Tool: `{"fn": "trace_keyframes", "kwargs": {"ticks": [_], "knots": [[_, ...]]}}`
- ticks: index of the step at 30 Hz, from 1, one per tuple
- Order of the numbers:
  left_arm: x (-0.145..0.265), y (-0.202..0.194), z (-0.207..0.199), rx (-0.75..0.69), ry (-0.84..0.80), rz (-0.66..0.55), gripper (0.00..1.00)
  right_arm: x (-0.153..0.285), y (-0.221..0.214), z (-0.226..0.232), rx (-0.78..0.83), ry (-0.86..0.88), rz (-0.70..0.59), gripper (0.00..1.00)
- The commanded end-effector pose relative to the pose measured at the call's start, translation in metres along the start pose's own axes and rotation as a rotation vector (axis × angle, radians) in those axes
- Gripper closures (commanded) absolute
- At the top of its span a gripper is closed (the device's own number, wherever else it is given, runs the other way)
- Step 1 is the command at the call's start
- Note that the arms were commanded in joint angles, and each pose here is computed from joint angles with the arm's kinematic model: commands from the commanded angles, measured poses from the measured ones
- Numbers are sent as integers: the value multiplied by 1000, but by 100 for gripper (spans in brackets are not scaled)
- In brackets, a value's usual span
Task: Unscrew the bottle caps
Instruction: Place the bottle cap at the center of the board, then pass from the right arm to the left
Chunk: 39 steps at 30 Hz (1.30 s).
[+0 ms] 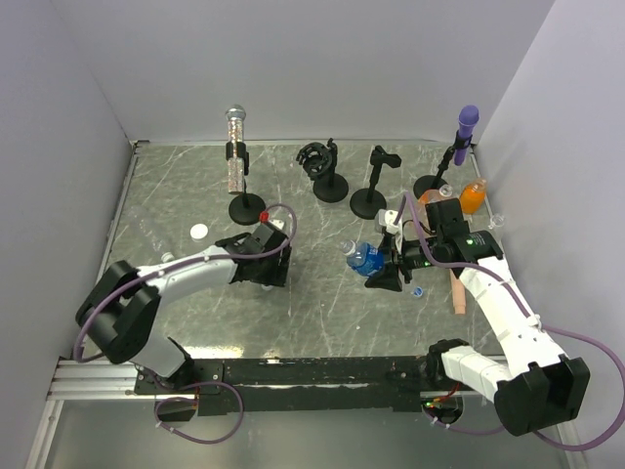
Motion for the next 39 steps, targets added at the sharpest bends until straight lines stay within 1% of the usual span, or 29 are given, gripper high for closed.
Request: {"fn": "trace_keyframes", "kwargs": {"ticks": [1,4,5,6,8,10,13,14,15,17,19,22,26,36,39], "knots": [[54,39,-21,30,-246,-189,25,2,7,2,42,11,-50,72],[97,53,-27,15,-446,-332,15,2,7,1,40,11,-54,71],[111,55,-27,16,-494,-383,7,3,8,1,37,11,-57,71],[123,58,-28,26,-534,-434,3,3,8,2,37,12,-58,71],[147,60,-27,-7,-674,-529,3,3,8,2,35,16,-62,71],[165,56,-28,-122,-843,-605,3,3,9,2,37,18,-65,71],[184,38,-32,-402,-1121,-733,3,3,9,1,37,23,-69,71],[186,32,-32,-474,-1188,-775,3,3,9,2,38,24,-70,71],[189,29,-31,-526,-1222,-828,3,2,9,2,38,30,-72,71],[192,28,-32,-584,-1234,-913,3,3,10,1,35,34,-73,71],[192,35,-35,-628,-1224,-939,4,2,10,1,33,38,-73,71],[193,49,-44,-693,-1231,-944,3,3,11,2,32,40,-73,71],[188,61,-60,-743,-1251,-942,4,2,9,3,33,38,-74,71],[177,80,-94,-765,-1298,-925,1,2,8,3,33,42,-76,71],[175,84,-103,-764,-1299,-912,4,2,8,3,35,43,-77,71]]}}
Point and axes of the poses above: each gripper's point midway between its finger pads, its own x axis back along the fingers, its own z axis along the line the jaws close on, y = z × x, the point moved 10 cm from there along x, back along the fingers
